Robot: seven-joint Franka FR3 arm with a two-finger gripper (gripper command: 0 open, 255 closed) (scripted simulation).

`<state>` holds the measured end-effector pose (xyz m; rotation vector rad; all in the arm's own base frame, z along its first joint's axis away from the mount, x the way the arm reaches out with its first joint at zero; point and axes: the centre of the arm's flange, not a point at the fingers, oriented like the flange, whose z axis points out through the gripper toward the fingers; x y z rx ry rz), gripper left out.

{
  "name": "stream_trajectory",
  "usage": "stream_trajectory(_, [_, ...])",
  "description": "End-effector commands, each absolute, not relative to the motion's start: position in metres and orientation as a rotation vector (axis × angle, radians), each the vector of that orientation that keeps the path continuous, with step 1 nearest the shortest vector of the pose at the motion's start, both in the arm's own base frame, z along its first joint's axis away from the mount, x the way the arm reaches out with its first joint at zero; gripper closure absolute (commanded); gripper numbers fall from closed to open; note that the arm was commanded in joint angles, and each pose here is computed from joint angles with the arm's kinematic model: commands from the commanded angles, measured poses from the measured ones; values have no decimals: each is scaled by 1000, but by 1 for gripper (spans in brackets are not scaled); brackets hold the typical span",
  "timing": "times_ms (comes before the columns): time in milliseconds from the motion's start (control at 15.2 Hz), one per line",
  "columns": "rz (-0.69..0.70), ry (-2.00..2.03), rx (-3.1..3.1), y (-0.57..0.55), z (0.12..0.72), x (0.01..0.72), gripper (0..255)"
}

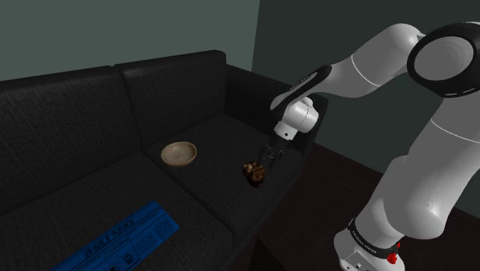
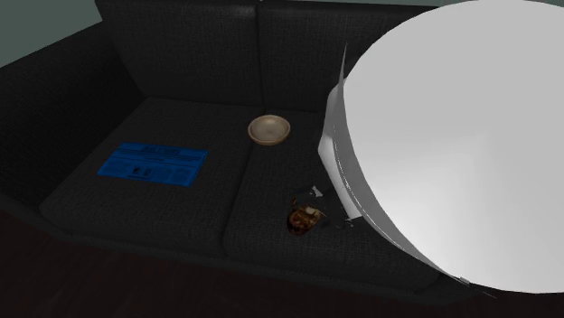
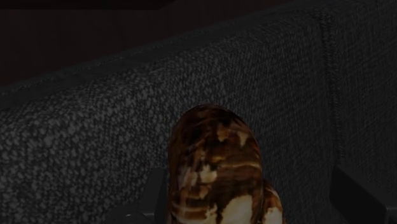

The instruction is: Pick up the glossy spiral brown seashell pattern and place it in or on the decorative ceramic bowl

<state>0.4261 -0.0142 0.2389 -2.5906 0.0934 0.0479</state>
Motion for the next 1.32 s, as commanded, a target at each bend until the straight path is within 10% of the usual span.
stream_trajectory(0, [48, 93, -2591, -14, 239, 426, 0])
stream_trajectory(66, [48, 93, -2591, -14, 239, 426, 255])
stream_trajectory(660, [48, 94, -2591, -14, 237, 426, 255])
stream_trajectory(726, [48, 94, -2591, -14, 237, 426, 0])
stream_trajectory(1254, [103, -93, -2500, -25, 220, 456, 0])
